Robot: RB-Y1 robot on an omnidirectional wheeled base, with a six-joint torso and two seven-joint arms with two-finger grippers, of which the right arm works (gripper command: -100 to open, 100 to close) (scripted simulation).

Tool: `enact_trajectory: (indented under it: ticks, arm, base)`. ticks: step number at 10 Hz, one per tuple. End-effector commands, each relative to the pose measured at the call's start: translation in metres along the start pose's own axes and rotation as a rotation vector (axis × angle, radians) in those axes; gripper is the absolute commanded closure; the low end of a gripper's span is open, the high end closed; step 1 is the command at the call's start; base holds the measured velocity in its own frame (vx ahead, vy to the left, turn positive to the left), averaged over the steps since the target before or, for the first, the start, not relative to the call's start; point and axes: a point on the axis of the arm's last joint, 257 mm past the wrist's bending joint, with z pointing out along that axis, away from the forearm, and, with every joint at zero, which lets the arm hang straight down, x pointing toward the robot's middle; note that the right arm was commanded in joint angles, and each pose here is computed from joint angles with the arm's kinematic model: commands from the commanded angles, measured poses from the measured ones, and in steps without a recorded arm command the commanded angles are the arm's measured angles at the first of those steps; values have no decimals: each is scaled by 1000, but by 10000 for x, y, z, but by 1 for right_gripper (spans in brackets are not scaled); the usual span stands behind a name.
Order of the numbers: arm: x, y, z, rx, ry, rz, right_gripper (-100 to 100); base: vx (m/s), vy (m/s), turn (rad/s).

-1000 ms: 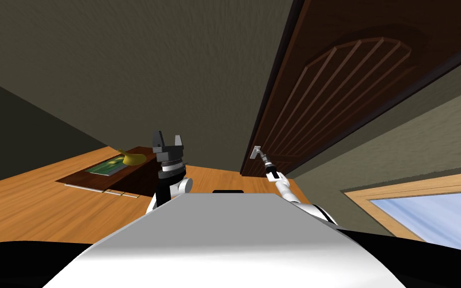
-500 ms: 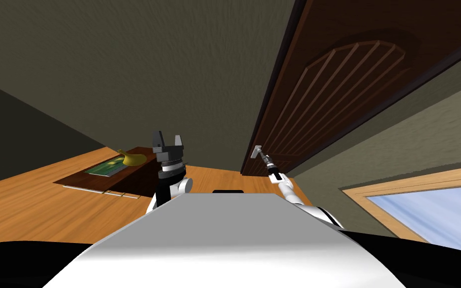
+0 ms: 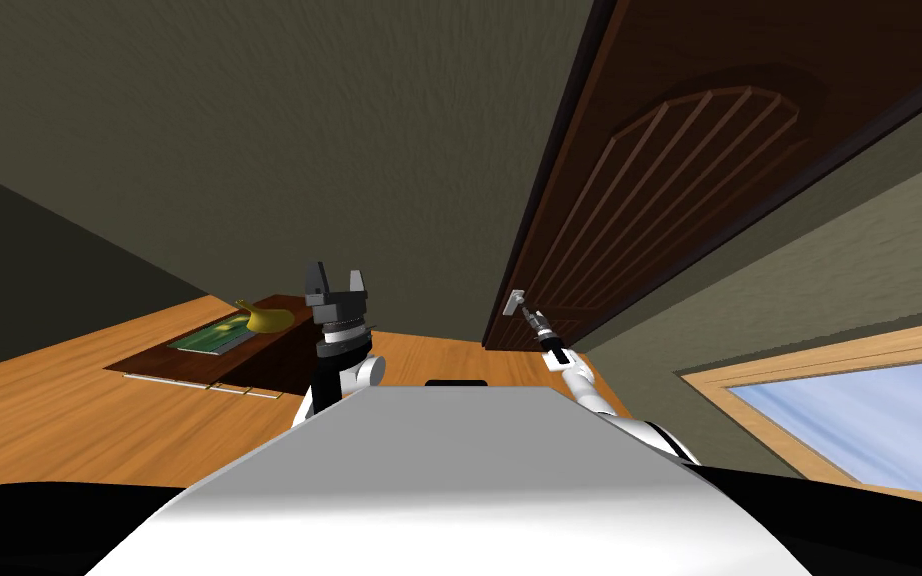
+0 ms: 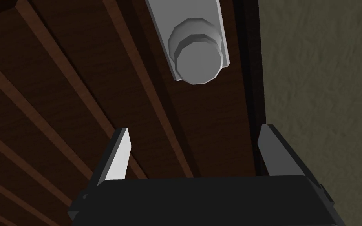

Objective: Pull the door open

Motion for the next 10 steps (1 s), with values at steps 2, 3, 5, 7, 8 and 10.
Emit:
enact_trajectory:
  ticks: [2,3,5,7,8,10]
  arm:
    - [2,-94,-75,-2,14,-103,-100]
    - [4,-128,-105,-3,21,-141,-100]
    - [8,-187,-158,-4,32,-204,-100]
    - [14,-245,-211,-6,44,-262,-100]
    - [16,-228,-194,-5,40,-241,-100]
    - [17,-238,-184,2,39,-247,-100]
  base:
    - [-21,52,-21]
    - [-19,65,-29]
    - [-18,65,-24]
    - [-20,58,-17]
    - [-7,31,-10]
    - [142,-1,30]
